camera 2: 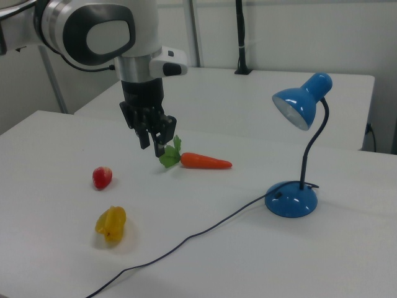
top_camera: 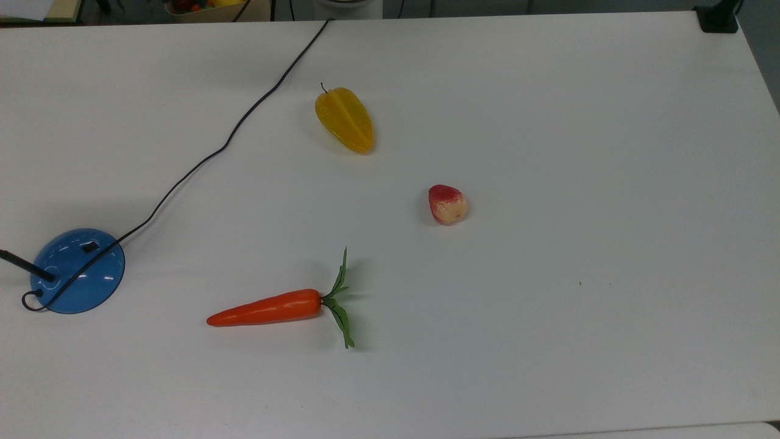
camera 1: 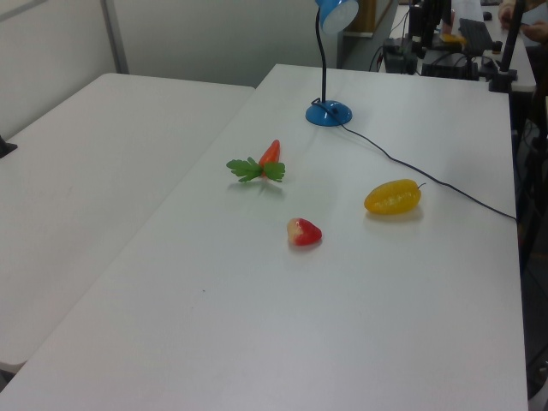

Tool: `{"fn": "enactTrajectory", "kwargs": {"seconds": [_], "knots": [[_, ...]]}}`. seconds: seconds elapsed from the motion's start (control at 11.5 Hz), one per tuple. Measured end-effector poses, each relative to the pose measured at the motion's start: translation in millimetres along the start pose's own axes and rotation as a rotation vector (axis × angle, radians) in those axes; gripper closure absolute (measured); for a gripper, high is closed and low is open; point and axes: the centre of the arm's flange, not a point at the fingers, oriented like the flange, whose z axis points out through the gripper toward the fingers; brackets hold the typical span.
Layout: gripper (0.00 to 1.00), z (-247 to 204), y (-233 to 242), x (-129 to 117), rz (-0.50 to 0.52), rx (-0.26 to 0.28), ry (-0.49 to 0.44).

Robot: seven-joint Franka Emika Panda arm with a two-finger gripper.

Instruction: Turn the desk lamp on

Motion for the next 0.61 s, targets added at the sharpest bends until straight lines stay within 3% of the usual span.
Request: {"fn": "enactTrajectory", "kwargs": {"seconds": [0.17,0.26,0.61], "knots": [[0.8,1.0,0.2,2.2,0.001,0.0,0.017],[0.87,2.6,0.2,2.6,0.001,0.0,0.019],[0.99,15.3,-11.5,7.6,-0.01,0.037,0.021]]}}
